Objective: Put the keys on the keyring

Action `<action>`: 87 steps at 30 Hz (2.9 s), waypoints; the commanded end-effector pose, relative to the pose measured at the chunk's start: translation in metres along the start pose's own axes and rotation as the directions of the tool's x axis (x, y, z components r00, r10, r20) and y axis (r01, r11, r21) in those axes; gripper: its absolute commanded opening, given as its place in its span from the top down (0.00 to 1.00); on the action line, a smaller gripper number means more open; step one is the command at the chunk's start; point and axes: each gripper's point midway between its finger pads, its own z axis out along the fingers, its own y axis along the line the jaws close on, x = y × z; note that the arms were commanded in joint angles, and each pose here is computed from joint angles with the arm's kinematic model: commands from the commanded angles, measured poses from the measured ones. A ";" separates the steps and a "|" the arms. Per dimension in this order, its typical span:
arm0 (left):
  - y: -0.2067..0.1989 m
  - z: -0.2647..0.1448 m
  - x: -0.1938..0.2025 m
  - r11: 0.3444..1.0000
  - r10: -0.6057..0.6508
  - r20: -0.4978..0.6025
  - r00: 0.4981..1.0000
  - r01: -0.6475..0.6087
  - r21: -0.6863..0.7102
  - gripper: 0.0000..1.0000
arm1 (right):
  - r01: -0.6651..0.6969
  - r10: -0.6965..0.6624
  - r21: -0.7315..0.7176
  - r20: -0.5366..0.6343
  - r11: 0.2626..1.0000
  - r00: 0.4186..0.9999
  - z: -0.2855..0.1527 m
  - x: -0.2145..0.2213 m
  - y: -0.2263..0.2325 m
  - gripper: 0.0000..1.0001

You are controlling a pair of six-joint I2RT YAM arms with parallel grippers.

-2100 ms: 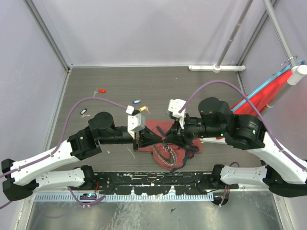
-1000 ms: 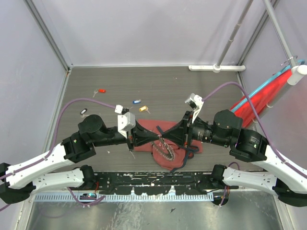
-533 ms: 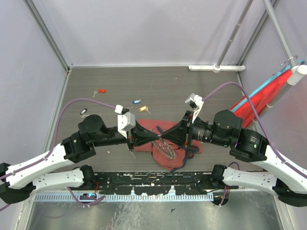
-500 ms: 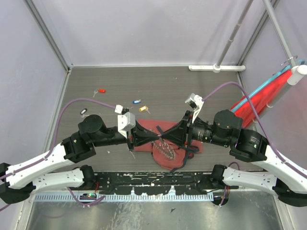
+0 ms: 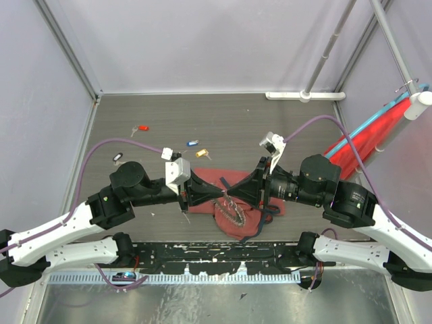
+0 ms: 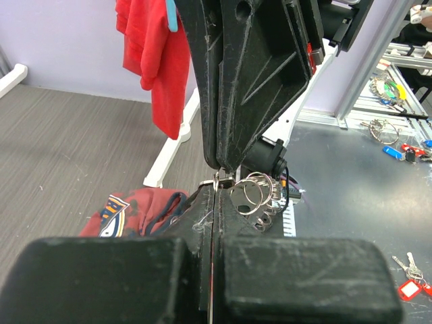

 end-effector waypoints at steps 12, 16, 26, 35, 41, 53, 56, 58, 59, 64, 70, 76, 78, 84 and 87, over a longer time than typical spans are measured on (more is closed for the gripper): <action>-0.001 -0.003 -0.023 1.000 0.020 0.084 0.996 -0.019 -0.004 1.00 | 0.017 -0.016 -0.032 0.031 0.999 0.999 -0.001 -0.011 0.009 1.00; -0.002 -0.002 -0.022 1.000 0.019 0.083 0.996 -0.019 -0.002 1.00 | 0.028 -0.028 -0.001 0.038 1.000 0.999 -0.005 -0.016 0.006 0.99; -0.002 -0.003 -0.023 1.000 0.019 0.086 0.996 -0.019 -0.003 1.00 | 0.042 -0.043 0.036 0.037 0.998 0.998 -0.010 -0.020 0.002 0.99; -0.002 -0.003 -0.023 1.000 0.021 0.083 0.996 -0.021 0.001 1.00 | 0.048 -0.048 0.043 0.010 0.998 0.999 -0.005 -0.015 -0.001 0.99; -0.003 -0.003 -0.023 1.000 0.023 0.085 0.996 -0.023 0.002 1.00 | 0.047 -0.048 0.033 0.038 0.998 0.998 -0.008 -0.017 0.000 0.77; -0.005 -0.002 -0.026 1.000 0.019 0.088 0.996 -0.021 0.016 1.00 | 0.062 -0.061 -0.021 0.014 0.998 0.998 -0.002 -0.005 0.004 0.70; -0.005 -0.002 -0.026 1.000 0.018 0.089 0.996 -0.020 0.016 1.00 | 0.064 -0.063 -0.048 0.011 0.997 0.998 0.000 -0.005 0.008 0.70; -0.005 -0.003 -0.026 1.000 0.019 0.090 0.996 -0.020 0.014 1.00 | 0.064 -0.063 -0.056 0.010 0.996 0.998 0.001 -0.004 0.009 0.71; -0.005 -0.003 -0.026 1.000 0.019 0.089 0.996 -0.020 0.014 1.00 | 0.064 -0.064 -0.060 0.010 0.996 0.998 0.002 -0.004 0.010 0.73; -0.004 -0.002 -0.025 1.000 0.018 0.086 0.996 -0.019 0.014 1.00 | 0.065 -0.065 -0.064 0.014 0.996 0.998 0.001 -0.005 0.011 0.89; -0.004 -0.002 -0.024 1.000 0.019 0.085 0.996 -0.020 0.010 1.00 | 0.070 -0.069 -0.036 0.010 0.997 0.998 -0.005 -0.005 0.007 0.97; -0.004 -0.002 -0.023 1.000 0.018 0.082 0.996 -0.019 0.011 1.00 | 0.074 -0.074 -0.019 0.008 0.997 0.997 -0.009 -0.009 0.007 0.99; -0.004 -0.002 -0.023 1.000 0.018 0.084 0.996 -0.019 0.012 1.00 | 0.076 -0.076 -0.011 0.002 0.997 0.997 -0.010 -0.009 0.006 0.99; -0.005 -0.002 -0.024 1.000 0.018 0.085 0.996 -0.019 0.015 1.00 | 0.072 -0.072 0.027 -0.001 0.997 0.997 -0.011 -0.011 0.000 0.99; -0.006 -0.002 -0.023 0.999 0.018 0.084 0.996 -0.020 0.025 1.00 | 0.071 -0.071 0.033 -0.004 0.997 0.997 -0.010 -0.011 -0.001 0.99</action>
